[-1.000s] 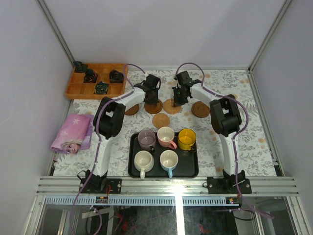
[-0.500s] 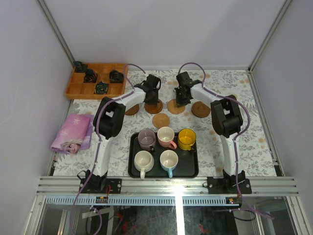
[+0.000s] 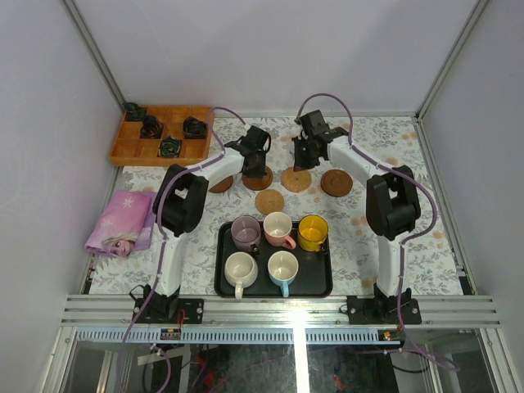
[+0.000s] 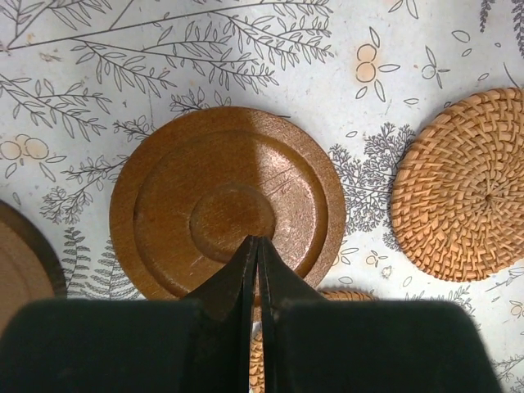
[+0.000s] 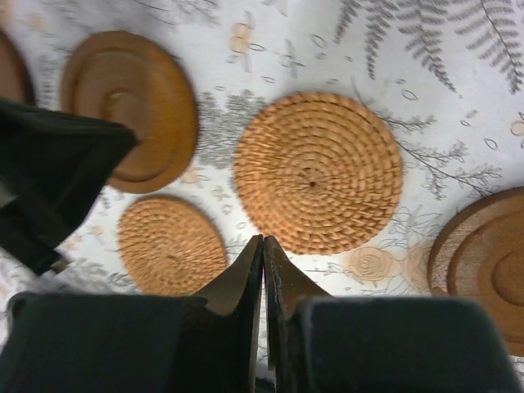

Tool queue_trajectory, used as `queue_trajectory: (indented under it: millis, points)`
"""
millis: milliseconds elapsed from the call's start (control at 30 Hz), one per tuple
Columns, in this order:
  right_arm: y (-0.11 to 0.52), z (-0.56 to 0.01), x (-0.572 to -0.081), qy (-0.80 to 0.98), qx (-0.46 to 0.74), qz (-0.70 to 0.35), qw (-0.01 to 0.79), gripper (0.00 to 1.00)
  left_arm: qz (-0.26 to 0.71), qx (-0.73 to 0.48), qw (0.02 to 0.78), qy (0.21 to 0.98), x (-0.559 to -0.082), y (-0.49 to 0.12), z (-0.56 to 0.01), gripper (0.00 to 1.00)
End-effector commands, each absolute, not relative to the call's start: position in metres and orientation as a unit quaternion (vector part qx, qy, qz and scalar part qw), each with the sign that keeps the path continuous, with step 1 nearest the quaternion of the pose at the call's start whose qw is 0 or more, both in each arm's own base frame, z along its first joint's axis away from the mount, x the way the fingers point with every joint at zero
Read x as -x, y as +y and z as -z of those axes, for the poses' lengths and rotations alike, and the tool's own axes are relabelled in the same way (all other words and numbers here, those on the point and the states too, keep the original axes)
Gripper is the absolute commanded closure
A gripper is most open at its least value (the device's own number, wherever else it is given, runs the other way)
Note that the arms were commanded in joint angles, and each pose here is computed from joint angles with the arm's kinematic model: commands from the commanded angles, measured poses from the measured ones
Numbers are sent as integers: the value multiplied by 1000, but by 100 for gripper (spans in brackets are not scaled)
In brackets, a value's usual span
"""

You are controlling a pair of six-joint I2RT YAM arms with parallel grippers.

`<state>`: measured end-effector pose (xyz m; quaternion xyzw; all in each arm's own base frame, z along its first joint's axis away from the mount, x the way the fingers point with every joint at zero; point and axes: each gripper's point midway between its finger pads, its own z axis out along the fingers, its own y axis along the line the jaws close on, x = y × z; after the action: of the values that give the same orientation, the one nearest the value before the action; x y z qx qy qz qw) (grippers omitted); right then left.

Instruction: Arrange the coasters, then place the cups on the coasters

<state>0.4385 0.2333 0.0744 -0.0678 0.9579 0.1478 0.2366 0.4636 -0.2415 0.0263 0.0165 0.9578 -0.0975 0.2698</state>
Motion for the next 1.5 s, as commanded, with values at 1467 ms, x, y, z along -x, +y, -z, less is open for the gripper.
queue_trajectory:
  millis: [1467]
  points:
    - [238, 2, -457, 979, 62, -117, 155, 96, 33, 74, 186, 979, -421, -171, 19, 100]
